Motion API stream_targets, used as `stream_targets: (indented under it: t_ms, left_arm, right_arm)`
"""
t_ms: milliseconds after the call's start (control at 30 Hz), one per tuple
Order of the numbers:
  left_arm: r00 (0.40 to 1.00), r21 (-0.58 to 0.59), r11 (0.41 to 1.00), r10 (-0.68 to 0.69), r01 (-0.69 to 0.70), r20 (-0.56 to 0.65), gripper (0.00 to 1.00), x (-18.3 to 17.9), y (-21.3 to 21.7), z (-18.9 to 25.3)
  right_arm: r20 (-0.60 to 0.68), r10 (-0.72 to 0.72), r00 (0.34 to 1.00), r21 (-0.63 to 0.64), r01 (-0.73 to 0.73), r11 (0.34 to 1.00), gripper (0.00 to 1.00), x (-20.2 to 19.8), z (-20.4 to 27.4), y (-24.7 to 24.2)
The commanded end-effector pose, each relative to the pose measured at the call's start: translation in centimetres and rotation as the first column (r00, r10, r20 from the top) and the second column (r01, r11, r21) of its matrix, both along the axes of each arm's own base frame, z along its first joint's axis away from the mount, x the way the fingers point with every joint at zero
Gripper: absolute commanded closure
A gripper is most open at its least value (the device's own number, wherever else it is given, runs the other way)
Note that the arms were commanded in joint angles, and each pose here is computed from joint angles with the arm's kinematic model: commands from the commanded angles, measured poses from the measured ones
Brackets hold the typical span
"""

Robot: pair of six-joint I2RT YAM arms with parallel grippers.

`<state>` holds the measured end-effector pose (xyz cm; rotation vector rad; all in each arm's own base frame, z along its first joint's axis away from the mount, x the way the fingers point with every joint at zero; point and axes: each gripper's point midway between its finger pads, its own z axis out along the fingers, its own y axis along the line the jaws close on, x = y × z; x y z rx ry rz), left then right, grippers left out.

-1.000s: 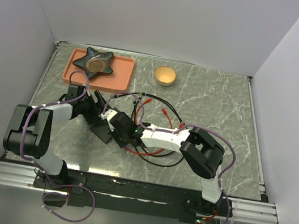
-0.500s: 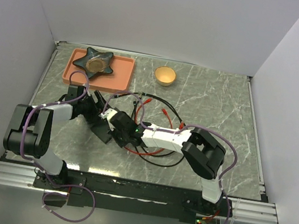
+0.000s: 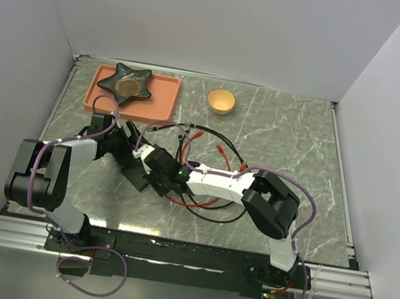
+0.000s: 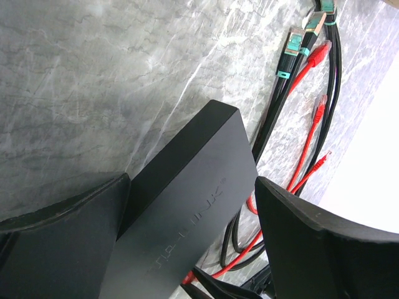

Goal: Insert the plug into the switch port

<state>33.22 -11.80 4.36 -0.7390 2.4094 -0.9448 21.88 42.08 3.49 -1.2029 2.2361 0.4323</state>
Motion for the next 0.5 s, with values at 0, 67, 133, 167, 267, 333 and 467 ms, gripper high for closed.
stream_targets:
  t_ms: [0, 67, 133, 167, 267, 333, 467]
  left_arm:
    - [0.986, 0.029, 1.0, 0.011, -0.007, -0.165, 0.1, -3.8, 0.3, -3.0]
    - [0.986, 0.028, 1.0, 0.016, -0.012, -0.166, 0.1, -3.8, 0.3, -3.0]
    - [0.987, 0.022, 1.0, 0.019, -0.015, -0.159, 0.1, -3.7, 0.3, -2.8]
    - [0.987, 0.016, 1.0, 0.022, -0.019, -0.156, 0.1, -3.5, 0.2, -2.7]
    - [0.988, 0.01, 1.0, 0.021, -0.019, -0.153, 0.1, -3.4, 0.1, -2.6]
    - [0.987, 0.016, 1.0, 0.024, -0.021, -0.157, 0.1, -3.4, 0.2, -2.6]
    - [0.988, 0.021, 0.999, 0.028, -0.025, -0.149, 0.1, -3.1, 0.3, -2.4]
  right_arm:
    - [0.079, -0.034, 0.996, 0.071, 0.028, 0.997, 1.0, 1.7, 2.1, 2.1]
    - [0.084, -0.03, 0.996, 0.069, 0.024, 0.997, 1.0, 1.5, 2.0, 2.0]
    - [0.085, -0.039, 0.996, 0.043, 0.035, 0.998, 1.0, 1.6, 1.7, 1.6]
    - [0.081, -0.039, 0.996, 0.031, 0.036, 0.999, 1.0, 1.6, 1.3, 1.5]
    - [0.081, -0.029, 0.996, 0.035, 0.026, 0.999, 1.0, 1.2, 1.0, 1.2]
    - [0.084, -0.008, 0.996, 0.061, 0.003, 0.998, 1.0, 0.8, 1.6, 1.5]
    - [0.068, 0.028, 0.997, 0.065, -0.032, 0.997, 1.0, -0.1, 1.3, 1.3]
